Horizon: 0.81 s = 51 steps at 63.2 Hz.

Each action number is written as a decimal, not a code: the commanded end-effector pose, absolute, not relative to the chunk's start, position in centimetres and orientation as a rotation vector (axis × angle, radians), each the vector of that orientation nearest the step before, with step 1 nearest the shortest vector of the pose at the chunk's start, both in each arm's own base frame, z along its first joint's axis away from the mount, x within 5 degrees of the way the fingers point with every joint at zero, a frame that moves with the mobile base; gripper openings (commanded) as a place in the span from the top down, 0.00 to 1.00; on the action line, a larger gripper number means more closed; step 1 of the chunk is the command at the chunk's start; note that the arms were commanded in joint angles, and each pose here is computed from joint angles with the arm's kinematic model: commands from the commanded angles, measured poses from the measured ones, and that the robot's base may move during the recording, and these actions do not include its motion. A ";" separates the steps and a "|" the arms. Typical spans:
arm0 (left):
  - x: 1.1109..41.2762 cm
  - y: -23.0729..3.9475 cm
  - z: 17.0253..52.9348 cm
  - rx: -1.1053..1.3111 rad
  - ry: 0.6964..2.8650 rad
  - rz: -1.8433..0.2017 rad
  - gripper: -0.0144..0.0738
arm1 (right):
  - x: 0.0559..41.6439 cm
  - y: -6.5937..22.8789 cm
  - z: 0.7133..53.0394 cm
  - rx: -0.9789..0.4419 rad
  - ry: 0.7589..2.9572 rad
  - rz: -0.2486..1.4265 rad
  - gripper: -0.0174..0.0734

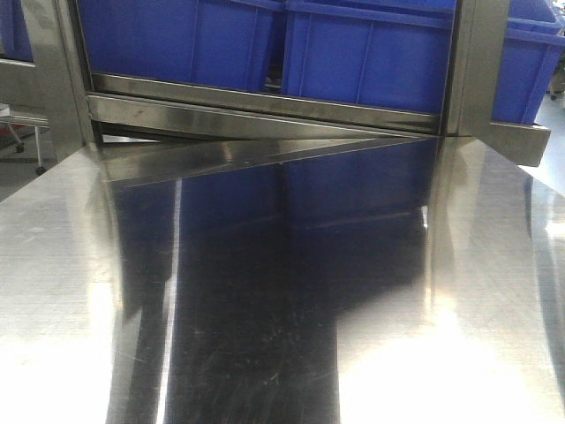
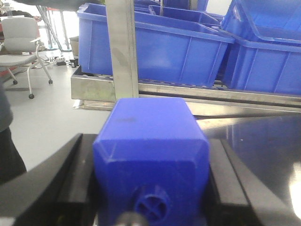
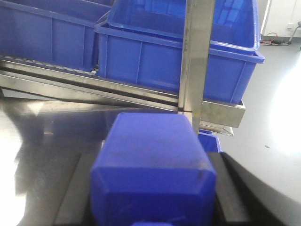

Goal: Pick and sort blue part to right shelf
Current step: 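Drive the base away from the table holding both parts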

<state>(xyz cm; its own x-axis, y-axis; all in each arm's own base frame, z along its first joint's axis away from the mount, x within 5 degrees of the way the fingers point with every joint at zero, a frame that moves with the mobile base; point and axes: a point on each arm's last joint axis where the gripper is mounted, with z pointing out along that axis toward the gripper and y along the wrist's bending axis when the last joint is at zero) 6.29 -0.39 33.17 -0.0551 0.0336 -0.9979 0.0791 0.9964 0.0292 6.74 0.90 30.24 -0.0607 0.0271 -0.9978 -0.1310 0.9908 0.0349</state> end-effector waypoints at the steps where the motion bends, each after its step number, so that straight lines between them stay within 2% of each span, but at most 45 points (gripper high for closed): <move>1: 6.2 -0.5 34.9 0.088 1.509 -0.045 0.48 | 6.6 0.8 32.0 -0.075 1.515 0.123 0.30; 51: 6.2 -0.4 34.9 0.088 1.511 -0.044 0.48 | 6.6 0.8 32.0 -0.075 1.515 0.123 0.30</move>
<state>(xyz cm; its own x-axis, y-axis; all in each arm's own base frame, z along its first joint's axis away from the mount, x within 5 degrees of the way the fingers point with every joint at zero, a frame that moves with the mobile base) 6.29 -0.39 33.17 -0.0551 0.0336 -0.9979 0.0791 0.9964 0.0292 6.74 0.90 30.24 -0.0607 0.0271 -0.9978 -0.1310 0.9908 0.0349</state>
